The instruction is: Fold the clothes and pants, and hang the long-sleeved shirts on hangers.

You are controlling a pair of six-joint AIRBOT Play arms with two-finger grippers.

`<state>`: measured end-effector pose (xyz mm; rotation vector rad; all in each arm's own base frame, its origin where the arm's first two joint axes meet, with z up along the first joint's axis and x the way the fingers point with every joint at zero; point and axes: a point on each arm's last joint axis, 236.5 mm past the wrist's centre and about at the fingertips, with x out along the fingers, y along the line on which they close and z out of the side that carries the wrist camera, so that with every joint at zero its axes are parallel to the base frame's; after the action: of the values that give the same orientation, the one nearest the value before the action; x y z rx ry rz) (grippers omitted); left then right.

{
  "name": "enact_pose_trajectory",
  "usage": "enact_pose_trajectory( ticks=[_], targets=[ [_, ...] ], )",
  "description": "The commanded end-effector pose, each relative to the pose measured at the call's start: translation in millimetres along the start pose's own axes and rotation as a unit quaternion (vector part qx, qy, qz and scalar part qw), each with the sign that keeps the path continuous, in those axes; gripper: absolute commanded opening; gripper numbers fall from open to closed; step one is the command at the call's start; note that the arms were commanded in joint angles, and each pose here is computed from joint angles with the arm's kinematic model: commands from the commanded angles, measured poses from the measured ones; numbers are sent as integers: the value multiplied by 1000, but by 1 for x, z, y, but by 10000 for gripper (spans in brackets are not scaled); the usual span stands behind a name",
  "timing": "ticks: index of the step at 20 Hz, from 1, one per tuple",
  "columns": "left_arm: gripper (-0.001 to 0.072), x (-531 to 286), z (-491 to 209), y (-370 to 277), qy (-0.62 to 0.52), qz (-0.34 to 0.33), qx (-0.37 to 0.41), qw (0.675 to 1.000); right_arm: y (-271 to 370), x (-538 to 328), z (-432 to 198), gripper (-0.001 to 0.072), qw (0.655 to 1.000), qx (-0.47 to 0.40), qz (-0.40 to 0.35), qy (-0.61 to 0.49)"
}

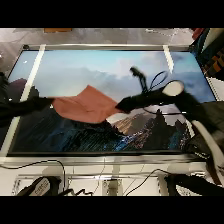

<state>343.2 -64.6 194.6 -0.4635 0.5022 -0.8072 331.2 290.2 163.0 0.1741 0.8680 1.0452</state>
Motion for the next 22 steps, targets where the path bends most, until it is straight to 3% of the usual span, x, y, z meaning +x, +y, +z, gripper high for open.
enact_pose_trajectory(
  ticks=[1, 6, 10, 13, 16, 18, 22],
  targets=[
    [23, -42, 70, -96, -86, 83, 209, 971, 69, -74, 48, 24, 991, -98, -7, -94],
    [23, -109, 98, -200, -220, 234, 390, 863, 150, -149, 51, 24, 978, -112, 21, -177],
    [24, -141, 86, -234, -243, 312, 459, 796, 188, -190, 47, 24, 963, -135, 28, -230],
    [24, -130, 78, -197, -217, 311, 419, 825, 146, -174, 47, 23, 975, -72, -25, -207],
    [23, -91, 54, -116, -177, 261, 303, 899, 66, -118, 29, 23, 986, 54, -73, -142],
    [23, -61, 34, -57, -148, 224, 218, 938, 9, -73, 21, 24, 978, 132, -95, -130],
    [23, 20, -26, 43, -26, 183, 90, 979, -101, 3, 3, 24, 952, 234, -150, -128]
  ],
)
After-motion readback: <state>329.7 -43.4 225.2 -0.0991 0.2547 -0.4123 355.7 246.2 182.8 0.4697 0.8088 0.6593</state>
